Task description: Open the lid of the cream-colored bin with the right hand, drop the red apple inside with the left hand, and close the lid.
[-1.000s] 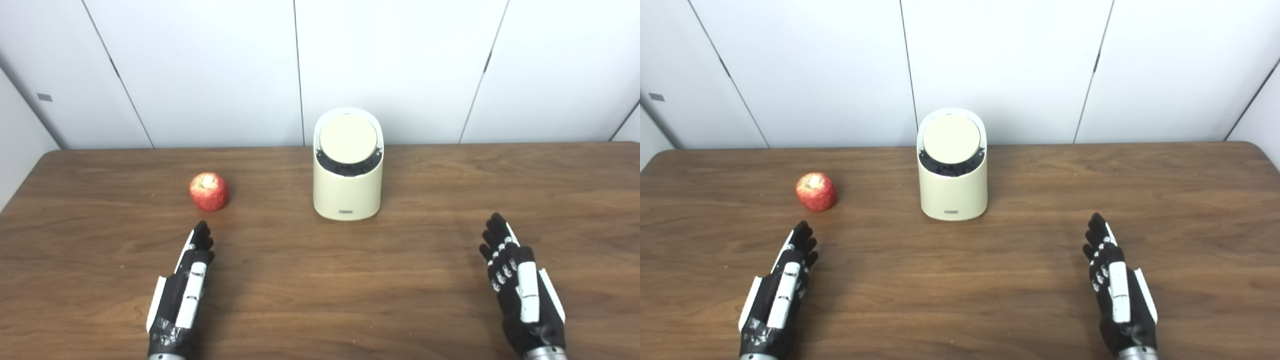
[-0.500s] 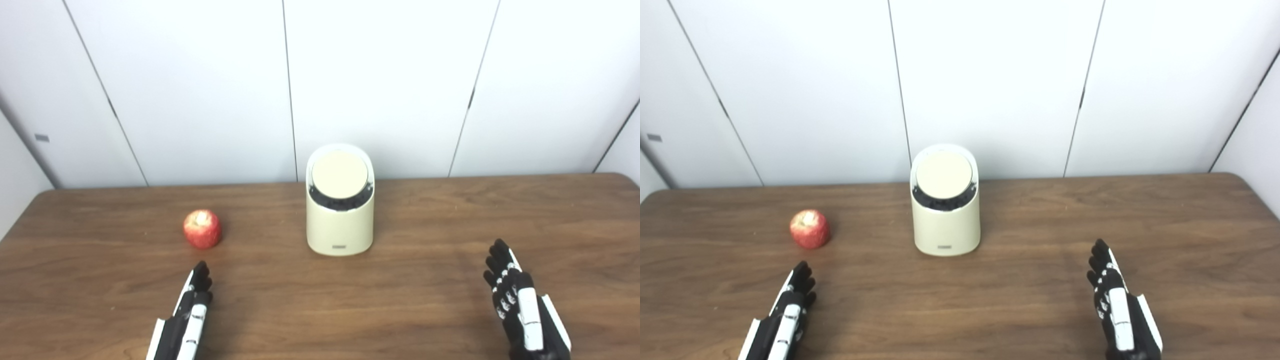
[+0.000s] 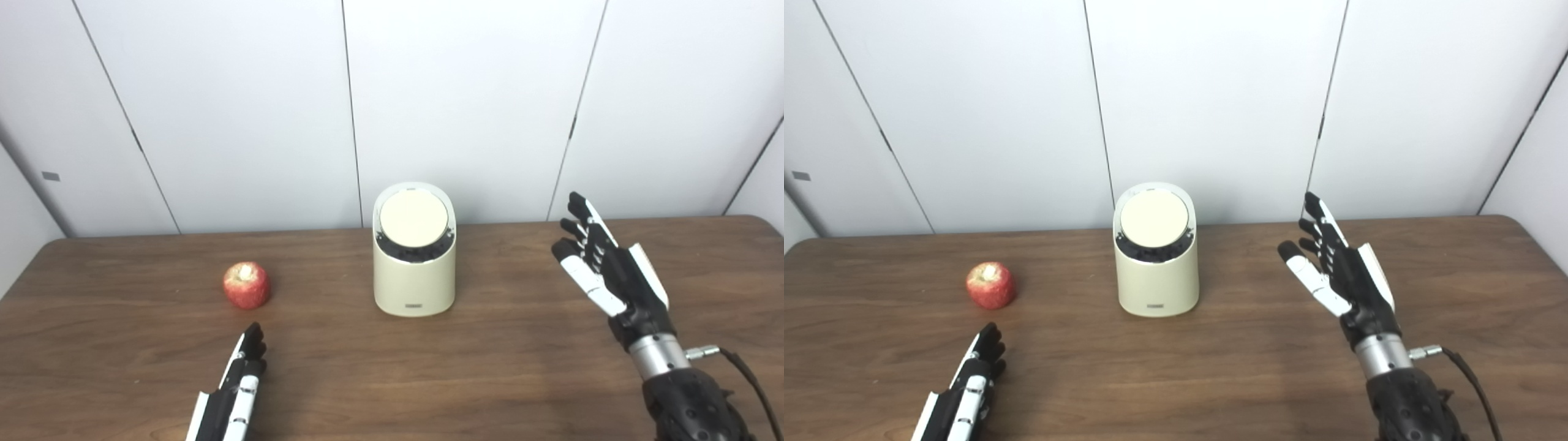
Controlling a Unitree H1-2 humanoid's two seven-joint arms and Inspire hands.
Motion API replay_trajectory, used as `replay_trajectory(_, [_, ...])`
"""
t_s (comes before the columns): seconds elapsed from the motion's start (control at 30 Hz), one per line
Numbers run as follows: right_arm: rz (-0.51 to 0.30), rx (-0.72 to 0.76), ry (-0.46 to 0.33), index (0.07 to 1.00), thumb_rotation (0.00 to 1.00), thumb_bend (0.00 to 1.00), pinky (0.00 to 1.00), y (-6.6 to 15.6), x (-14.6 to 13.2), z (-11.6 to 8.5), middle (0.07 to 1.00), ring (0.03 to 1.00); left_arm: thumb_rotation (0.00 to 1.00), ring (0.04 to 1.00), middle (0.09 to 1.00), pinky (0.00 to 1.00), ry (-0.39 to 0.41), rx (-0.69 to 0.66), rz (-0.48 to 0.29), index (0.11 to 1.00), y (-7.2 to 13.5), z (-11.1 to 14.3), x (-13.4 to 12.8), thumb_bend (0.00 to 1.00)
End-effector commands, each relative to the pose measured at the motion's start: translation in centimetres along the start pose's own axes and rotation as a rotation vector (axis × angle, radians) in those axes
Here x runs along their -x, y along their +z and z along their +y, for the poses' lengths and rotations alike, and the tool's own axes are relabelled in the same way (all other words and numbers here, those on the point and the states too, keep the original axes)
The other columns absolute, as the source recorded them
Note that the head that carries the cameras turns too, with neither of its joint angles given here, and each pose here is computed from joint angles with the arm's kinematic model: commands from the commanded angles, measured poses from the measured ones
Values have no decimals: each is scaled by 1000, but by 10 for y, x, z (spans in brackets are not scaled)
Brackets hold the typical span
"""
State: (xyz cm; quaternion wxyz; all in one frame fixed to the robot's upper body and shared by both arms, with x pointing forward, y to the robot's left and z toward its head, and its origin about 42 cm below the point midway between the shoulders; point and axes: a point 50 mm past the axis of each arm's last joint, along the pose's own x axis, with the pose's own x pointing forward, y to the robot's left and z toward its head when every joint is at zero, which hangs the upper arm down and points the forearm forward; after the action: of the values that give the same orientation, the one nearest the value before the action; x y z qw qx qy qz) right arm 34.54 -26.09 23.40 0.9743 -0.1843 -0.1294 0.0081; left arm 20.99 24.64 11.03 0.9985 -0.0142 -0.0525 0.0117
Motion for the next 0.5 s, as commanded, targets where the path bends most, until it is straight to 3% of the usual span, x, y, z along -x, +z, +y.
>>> replay_trajectory(0.0, [-82, 56, -11, 956, 699, 596, 885, 23, -24, -2, 988, 959, 797, 1000, 1000, 1000, 10, 34, 14, 1000, -8, -7, 15, 297])
replay_trajectory(0.17, [-94, 135, 9, 933, 701, 645, 919, 42, -50, 9, 971, 962, 802, 1000, 1000, 1000, 11, 35, 24, 1000, -8, -10, 14, 321])
replay_trajectory(0.47, [-104, 260, 57, 936, 573, 753, 826, 66, -98, 31, 928, 898, 831, 1000, 1000, 1000, 14, 31, 25, 1000, -6, -18, 14, 311])
